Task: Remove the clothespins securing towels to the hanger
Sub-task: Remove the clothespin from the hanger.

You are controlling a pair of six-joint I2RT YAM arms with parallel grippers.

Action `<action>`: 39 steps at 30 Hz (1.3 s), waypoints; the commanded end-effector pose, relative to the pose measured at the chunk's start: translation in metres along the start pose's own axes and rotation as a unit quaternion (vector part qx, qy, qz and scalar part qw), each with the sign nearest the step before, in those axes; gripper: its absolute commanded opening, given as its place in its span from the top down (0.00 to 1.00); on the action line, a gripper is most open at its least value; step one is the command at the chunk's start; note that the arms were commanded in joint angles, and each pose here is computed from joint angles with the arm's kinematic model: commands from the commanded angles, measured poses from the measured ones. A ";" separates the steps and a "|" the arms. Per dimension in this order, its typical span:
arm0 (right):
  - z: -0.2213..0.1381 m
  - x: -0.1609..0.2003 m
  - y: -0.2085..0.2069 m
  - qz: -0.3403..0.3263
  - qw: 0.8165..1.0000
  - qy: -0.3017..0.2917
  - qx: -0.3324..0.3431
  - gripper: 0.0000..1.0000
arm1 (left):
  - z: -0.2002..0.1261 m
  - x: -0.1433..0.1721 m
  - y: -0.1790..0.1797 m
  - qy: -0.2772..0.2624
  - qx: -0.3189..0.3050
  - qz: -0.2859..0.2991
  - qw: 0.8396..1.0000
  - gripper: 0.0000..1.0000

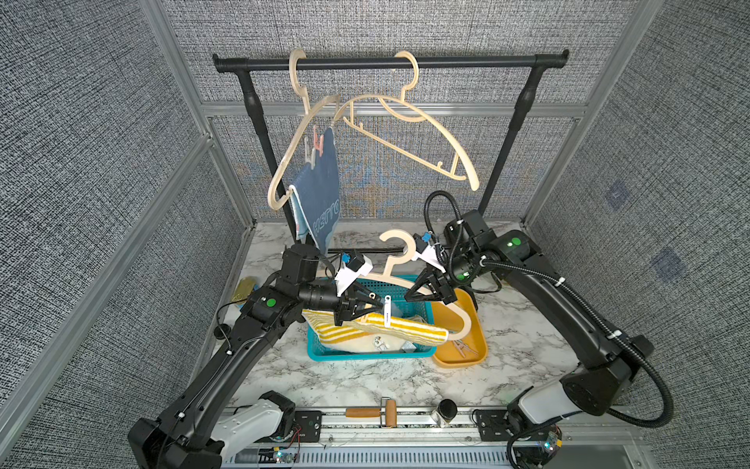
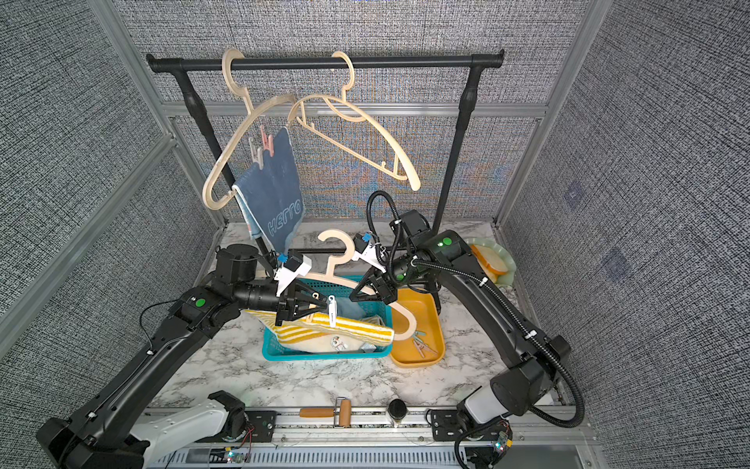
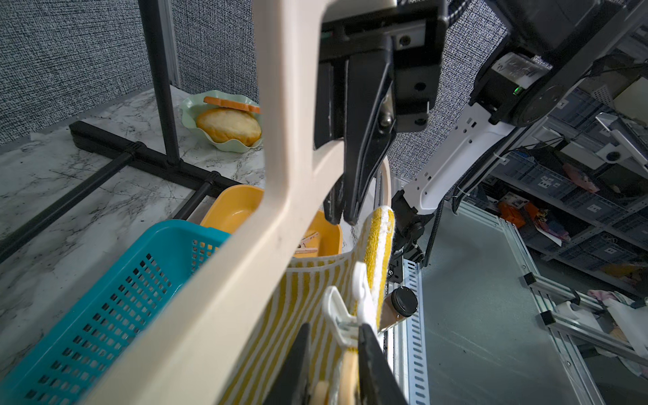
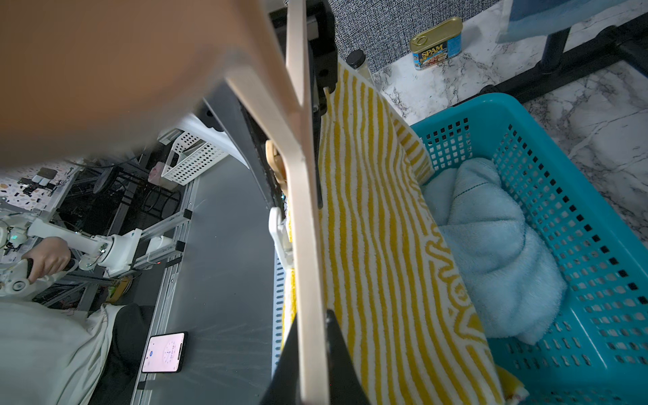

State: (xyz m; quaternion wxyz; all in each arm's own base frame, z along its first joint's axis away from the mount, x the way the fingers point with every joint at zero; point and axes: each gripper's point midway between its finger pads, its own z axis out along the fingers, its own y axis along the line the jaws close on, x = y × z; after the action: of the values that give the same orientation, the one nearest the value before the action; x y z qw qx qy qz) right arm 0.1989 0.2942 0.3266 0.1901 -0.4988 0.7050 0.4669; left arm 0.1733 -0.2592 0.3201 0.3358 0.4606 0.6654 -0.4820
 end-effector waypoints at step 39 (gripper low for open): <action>-0.008 -0.004 -0.050 0.002 0.985 -0.004 0.174 1.00 | -0.027 -0.039 0.061 -0.118 -0.208 -0.034 0.970 1.00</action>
State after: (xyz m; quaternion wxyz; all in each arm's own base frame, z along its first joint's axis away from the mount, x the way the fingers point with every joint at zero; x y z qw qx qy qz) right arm 0.2400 0.2930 0.3157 0.2754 -0.4705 0.7555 0.3633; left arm 0.2358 -0.2380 0.3214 0.4484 0.3140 0.7416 -0.3878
